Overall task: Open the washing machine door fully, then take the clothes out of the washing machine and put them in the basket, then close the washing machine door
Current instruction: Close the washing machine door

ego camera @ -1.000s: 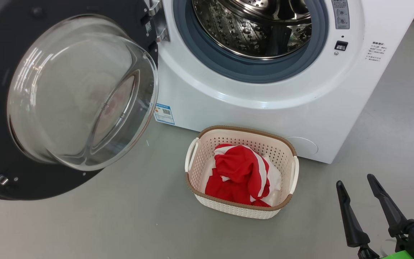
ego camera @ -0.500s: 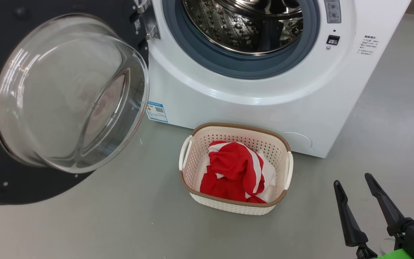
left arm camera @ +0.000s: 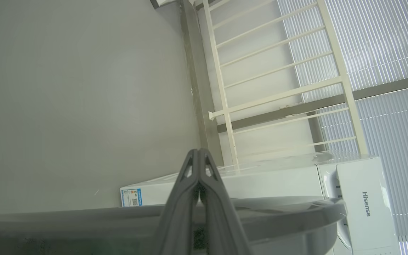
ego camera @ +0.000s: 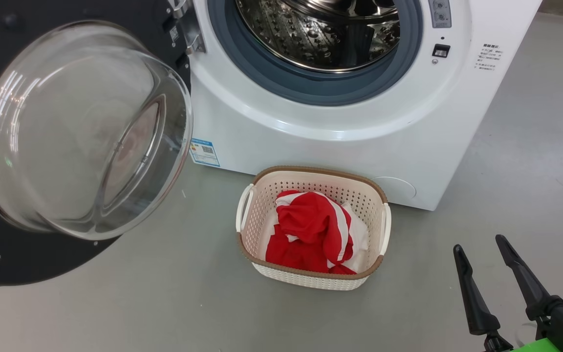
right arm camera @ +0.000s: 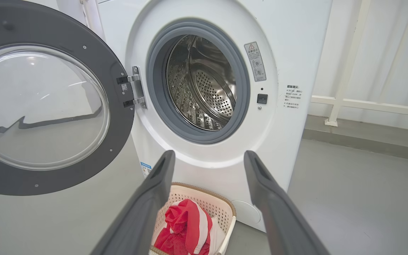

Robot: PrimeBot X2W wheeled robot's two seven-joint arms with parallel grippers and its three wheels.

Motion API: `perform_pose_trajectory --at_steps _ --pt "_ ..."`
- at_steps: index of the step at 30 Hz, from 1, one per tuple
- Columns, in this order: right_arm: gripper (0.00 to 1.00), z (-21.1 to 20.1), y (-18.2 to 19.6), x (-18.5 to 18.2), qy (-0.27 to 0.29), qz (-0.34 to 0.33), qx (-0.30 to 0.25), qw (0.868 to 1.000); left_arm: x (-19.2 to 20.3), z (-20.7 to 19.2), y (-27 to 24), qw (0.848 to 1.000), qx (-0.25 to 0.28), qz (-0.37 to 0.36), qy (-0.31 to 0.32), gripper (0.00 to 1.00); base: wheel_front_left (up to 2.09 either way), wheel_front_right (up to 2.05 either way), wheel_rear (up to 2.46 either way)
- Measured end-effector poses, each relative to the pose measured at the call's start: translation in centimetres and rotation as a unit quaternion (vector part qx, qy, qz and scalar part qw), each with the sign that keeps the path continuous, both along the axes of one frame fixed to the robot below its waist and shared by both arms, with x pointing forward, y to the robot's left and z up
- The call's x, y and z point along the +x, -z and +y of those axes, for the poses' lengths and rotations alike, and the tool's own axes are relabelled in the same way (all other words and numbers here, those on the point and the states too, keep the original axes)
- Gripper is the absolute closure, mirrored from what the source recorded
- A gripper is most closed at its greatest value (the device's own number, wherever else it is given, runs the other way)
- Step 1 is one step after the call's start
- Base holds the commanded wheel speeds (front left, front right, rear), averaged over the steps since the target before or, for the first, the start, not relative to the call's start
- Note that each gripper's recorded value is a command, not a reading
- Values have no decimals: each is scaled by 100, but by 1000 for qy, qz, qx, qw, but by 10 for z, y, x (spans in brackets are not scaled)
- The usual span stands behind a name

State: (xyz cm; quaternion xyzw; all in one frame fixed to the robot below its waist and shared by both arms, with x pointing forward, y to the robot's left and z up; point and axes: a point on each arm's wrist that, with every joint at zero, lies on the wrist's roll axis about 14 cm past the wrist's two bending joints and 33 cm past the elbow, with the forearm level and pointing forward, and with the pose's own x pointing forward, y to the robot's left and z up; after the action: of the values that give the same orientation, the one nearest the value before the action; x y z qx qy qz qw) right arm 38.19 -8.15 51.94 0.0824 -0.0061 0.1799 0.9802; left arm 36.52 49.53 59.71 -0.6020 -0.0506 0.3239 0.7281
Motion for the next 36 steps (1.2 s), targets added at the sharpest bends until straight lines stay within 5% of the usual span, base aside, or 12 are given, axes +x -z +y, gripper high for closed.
perform_pose_trajectory --at_steps 36 --pt "0 13 -5 2 -18 -11 11 1000 8 -50 -6 988 12 -29 150 100 0 0 0"
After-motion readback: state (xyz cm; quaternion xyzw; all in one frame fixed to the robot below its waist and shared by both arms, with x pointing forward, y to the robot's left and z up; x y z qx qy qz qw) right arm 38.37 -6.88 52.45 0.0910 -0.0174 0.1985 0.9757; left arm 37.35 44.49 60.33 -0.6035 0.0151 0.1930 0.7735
